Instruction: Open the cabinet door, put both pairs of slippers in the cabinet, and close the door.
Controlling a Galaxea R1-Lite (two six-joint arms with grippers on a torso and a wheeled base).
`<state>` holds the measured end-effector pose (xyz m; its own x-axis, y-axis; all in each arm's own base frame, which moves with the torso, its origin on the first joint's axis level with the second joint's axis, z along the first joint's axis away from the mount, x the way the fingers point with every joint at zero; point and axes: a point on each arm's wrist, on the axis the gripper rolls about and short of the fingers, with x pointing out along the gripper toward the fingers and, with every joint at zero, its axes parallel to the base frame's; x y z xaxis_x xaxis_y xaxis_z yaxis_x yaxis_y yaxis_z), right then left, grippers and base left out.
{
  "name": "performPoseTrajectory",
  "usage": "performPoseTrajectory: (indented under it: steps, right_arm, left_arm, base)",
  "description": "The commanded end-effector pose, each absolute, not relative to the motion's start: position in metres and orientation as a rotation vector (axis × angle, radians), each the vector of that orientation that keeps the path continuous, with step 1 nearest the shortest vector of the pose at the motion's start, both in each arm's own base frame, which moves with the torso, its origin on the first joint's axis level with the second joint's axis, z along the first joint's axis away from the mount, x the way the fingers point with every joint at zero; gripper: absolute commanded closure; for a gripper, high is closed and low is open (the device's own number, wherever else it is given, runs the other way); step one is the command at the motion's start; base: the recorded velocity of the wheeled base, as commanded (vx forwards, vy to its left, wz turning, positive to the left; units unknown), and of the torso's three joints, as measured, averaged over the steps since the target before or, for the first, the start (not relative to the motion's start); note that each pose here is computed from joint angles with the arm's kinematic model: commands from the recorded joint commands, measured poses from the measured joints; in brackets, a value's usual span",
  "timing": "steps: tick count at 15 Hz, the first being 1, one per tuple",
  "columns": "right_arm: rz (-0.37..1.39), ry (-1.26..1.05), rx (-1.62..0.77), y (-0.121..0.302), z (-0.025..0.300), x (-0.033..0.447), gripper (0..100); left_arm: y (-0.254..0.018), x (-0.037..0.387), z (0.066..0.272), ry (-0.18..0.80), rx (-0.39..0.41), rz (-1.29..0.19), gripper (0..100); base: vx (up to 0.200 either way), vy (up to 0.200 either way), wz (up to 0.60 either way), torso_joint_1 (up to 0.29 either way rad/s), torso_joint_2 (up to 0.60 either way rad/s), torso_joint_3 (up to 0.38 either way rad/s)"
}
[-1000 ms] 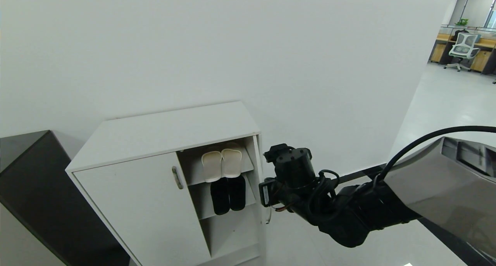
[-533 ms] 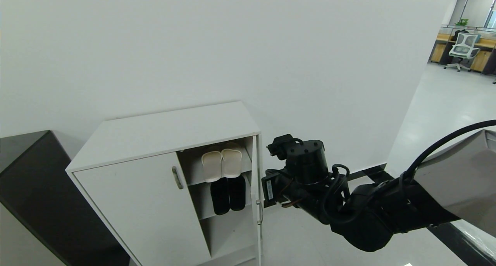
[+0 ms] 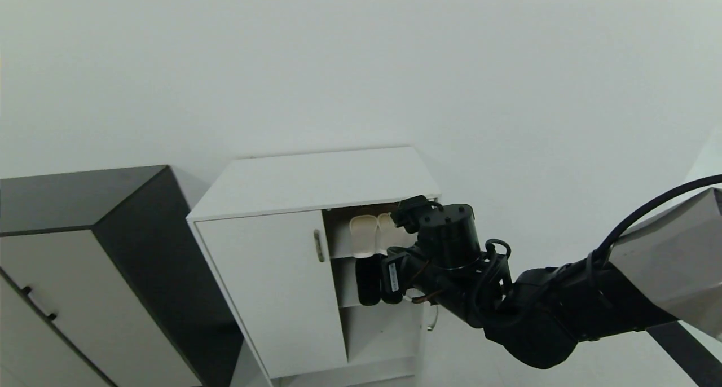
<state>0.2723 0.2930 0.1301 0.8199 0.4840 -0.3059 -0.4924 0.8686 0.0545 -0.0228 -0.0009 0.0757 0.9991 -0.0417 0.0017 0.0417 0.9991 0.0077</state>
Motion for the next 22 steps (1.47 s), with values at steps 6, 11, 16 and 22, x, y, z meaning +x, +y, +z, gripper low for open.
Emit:
performPoseTrajectory:
  steps: [6, 11, 16, 22]
  right_arm:
    - [0.479, 0.271, -0.097, 0.271, 0.141, 0.276, 100]
    - [0.318, 0.38, -0.191, 0.235, 0.157, 0.274, 100]
    - [0.255, 0.472, -0.254, 0.221, 0.141, 0.273, 100]
    - [0.197, 0.549, -0.299, 0.207, 0.128, 0.276, 100]
  left_arm:
    - [-0.001, -0.023, 0.076, 0.0, 0.008, -0.041, 100]
    - [-0.001, -0.023, 0.076, 0.0, 0.008, -0.041, 100]
    - [-0.001, -0.023, 0.076, 0.0, 0.008, -0.041, 100]
    - [-0.001, -0.023, 0.076, 0.0, 0.008, -0.041, 100]
  base:
    - [0.0, 0.0, 0.0, 0.0, 0.0, 0.0]
    - [0.0, 0.0, 0.0, 0.0, 0.0, 0.0]
    - [0.0, 0.0, 0.0, 0.0, 0.0, 0.0]
    - [0.0, 0.0, 0.0, 0.0, 0.0, 0.0]
